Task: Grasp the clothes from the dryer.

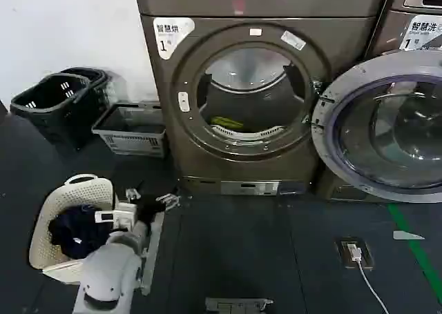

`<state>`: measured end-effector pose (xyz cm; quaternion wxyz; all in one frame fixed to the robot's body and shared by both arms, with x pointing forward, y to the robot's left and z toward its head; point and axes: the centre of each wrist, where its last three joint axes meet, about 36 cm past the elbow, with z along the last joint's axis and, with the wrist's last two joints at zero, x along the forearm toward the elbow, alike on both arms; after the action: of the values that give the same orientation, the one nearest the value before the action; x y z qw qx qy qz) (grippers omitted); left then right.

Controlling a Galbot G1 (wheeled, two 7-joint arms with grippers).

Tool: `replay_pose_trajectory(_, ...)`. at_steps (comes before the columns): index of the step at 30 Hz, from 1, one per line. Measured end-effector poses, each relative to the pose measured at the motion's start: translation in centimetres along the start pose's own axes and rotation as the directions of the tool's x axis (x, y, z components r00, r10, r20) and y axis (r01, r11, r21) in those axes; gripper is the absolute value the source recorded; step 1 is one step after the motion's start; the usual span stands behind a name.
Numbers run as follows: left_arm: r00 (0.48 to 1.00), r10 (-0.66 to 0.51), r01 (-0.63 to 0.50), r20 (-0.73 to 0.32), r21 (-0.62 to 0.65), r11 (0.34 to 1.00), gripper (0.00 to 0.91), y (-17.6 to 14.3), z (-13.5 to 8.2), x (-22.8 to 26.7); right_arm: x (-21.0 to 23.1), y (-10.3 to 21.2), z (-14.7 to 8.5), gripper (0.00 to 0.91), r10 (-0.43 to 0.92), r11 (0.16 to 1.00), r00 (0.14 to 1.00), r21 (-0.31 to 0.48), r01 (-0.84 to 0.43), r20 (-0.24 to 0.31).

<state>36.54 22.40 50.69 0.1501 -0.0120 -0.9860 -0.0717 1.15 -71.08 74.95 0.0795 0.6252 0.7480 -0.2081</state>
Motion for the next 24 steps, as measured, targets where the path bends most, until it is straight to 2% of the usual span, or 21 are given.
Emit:
replay_pose_trajectory(9, 1.000, 0.003, -0.003, -0.005, 0.001, 1.000, 0.907, -0.1, 0.1, -0.1, 0.0, 0.3, 1.2, 0.907, 0.003, 1.000, 1.000, -0.013, -0.003, 0.012)
replay_pose_trajectory(24, 1.000, 0.009, -0.009, -0.005, 0.001, 1.000, 0.907, -0.1, 0.2, 0.2, -0.4, 0.8, 1.4, 0.907, 0.004, 0.999, 1.000, -0.035, -0.003, 0.025)
